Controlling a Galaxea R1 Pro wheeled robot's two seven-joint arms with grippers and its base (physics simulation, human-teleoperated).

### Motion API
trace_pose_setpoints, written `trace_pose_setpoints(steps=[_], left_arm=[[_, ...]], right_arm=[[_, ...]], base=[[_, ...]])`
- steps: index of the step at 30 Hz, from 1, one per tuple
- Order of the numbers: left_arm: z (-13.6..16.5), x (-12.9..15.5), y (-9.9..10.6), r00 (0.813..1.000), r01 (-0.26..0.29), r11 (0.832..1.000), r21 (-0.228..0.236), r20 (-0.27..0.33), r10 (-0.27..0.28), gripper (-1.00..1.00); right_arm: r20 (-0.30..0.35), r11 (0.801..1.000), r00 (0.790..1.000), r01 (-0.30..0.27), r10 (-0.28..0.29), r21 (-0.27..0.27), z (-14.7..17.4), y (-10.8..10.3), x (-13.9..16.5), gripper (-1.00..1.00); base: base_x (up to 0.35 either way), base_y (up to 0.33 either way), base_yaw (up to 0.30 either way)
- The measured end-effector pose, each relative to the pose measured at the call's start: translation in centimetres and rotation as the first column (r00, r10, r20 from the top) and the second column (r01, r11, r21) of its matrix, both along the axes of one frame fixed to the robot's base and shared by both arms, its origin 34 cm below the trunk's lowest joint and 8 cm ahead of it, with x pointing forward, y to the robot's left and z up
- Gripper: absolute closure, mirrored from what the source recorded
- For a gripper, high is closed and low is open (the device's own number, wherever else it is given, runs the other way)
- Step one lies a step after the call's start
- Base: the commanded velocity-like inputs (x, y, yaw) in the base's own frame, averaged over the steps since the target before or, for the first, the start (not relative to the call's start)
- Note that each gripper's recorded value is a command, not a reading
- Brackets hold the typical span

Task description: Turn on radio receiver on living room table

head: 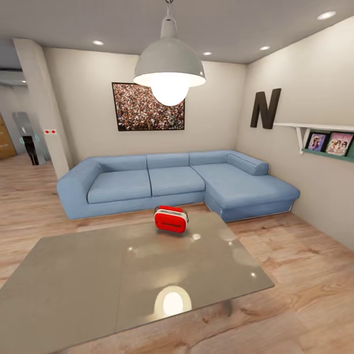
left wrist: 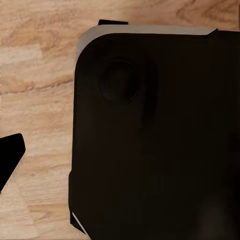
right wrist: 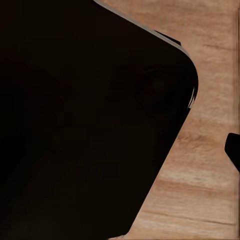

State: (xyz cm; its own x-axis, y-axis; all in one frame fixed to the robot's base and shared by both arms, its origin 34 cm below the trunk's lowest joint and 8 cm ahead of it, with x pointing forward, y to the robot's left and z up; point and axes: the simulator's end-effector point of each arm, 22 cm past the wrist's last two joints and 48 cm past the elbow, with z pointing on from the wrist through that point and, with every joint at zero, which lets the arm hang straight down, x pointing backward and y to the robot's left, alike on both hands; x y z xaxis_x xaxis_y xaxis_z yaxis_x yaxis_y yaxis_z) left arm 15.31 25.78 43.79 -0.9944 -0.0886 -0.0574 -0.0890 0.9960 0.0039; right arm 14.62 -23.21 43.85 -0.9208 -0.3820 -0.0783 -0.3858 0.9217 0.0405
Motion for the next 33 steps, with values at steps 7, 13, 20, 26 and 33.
trace_pose_setpoints(steps=[7,13,20,26,33], left_arm=[[0.0,0.0,-0.01,1.0,0.0,1.0,0.0,0.0,0.0,-1.0],[0.0,0.0,-0.04,1.0,0.0,1.0,0.0,0.0,0.0,-1.0],[0.0,0.0,-0.04,1.0,0.0,1.0,0.0,0.0,0.0,-1.0],[0.0,0.0,-0.04,1.0,0.002,1.0,0.0,0.0,-0.002,-1.0],[0.0,0.0,-0.04,1.0,0.001,1.0,0.0,0.0,-0.001,-1.0]], right_arm=[[0.0,1.0,1.0,0.0,0.0,0.0,0.0,0.01,0.0,-1.0],[-0.001,1.0,1.0,0.0,0.0,0.001,0.0,0.05,-0.02,-1.0],[-0.001,1.0,1.0,0.0,0.0,0.0,0.0,0.02,-0.01,-1.0],[0.0,1.0,1.0,0.0,0.0,0.0,0.0,0.01,0.0,-1.0],[0.001,1.0,1.0,0.001,-0.001,0.0,0.0,-0.01,0.03,-1.0]], base=[[0.32,0.0,0.002],[0.323,0.0,0.0],[0.323,0.0,0.0],[0.236,0.0,0.114],[0.035,0.0,0.256]])
